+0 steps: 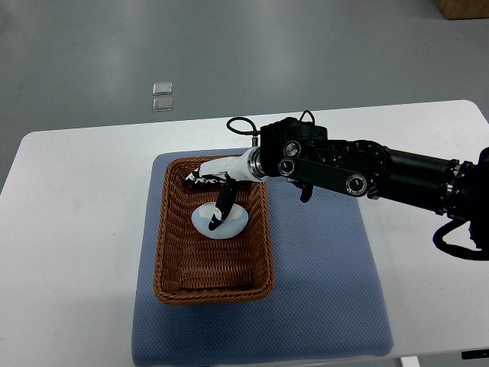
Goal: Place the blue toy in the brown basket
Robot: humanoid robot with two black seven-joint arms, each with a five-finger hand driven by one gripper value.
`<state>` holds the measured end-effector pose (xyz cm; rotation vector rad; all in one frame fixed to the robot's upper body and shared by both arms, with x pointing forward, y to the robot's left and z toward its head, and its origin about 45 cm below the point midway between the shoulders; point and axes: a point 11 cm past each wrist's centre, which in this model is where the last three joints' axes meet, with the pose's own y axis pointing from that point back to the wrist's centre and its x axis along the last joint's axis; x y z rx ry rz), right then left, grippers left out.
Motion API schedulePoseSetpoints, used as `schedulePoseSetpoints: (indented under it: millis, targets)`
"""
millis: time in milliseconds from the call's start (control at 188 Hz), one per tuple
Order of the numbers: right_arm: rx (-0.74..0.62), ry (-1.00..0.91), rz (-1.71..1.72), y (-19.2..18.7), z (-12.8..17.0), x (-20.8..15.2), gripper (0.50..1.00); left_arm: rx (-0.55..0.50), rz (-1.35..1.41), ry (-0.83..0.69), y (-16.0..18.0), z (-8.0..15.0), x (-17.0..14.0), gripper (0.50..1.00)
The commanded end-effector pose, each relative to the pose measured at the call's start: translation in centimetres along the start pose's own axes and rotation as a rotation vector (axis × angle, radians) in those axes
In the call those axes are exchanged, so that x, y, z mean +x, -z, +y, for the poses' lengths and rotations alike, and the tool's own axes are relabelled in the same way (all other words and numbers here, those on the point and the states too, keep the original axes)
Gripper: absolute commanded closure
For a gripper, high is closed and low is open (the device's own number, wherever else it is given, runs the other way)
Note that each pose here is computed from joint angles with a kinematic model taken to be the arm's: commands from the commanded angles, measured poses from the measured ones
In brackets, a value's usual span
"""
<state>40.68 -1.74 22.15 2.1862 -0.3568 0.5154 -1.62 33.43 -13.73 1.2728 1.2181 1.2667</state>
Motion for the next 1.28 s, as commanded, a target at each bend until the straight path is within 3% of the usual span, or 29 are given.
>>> schedulePoseSetpoints:
  millis: [0, 234, 335, 563, 744, 882, 1020, 1270]
  targets:
    - [0.044, -0.021, 0.003, 2.0, 1.0, 1.9, 0.597, 0.0, -0.001, -0.002, 0.0, 0.0, 0.1, 0.5]
    - [0.185, -0.087, -0.06, 6.5, 3.7, 5.8, 0.597, 0.0, 0.002, -0.003, 0.0, 0.0, 0.1, 0.5]
    - [0.248, -0.166, -0.175, 5.7, 5.8, 8.7, 0.597, 0.001, 0.004, -0.005, 0.1, 0.0, 0.2, 0.5]
    - [0.541, -0.322, -0.805, -2.0, 9.4, 11.8, 0.597, 0.001, 0.002, -0.003, 0.1, 0.0, 0.1, 0.5]
    - [0.766, -0.481, -1.251, -10.0, 11.2, 11.6, 0.597, 0.002, 0.001, -0.002, 0.1, 0.0, 0.0, 0.5]
    - [0.816, -0.551, -1.538, -15.5, 10.7, 9.4, 0.597, 0.002, 0.001, -0.002, 0.1, 0.0, 0.0, 0.5]
    - [0.832, -0.573, -1.707, -18.7, 9.9, 6.6, 0.595, 0.002, 0.001, -0.002, 0.1, 0.0, 0.0, 0.5]
    - [0.843, -0.623, -1.764, -20.1, 8.9, 5.0, 0.597, 0.003, 0.001, -0.002, 0.1, 0.0, 0.0, 0.5]
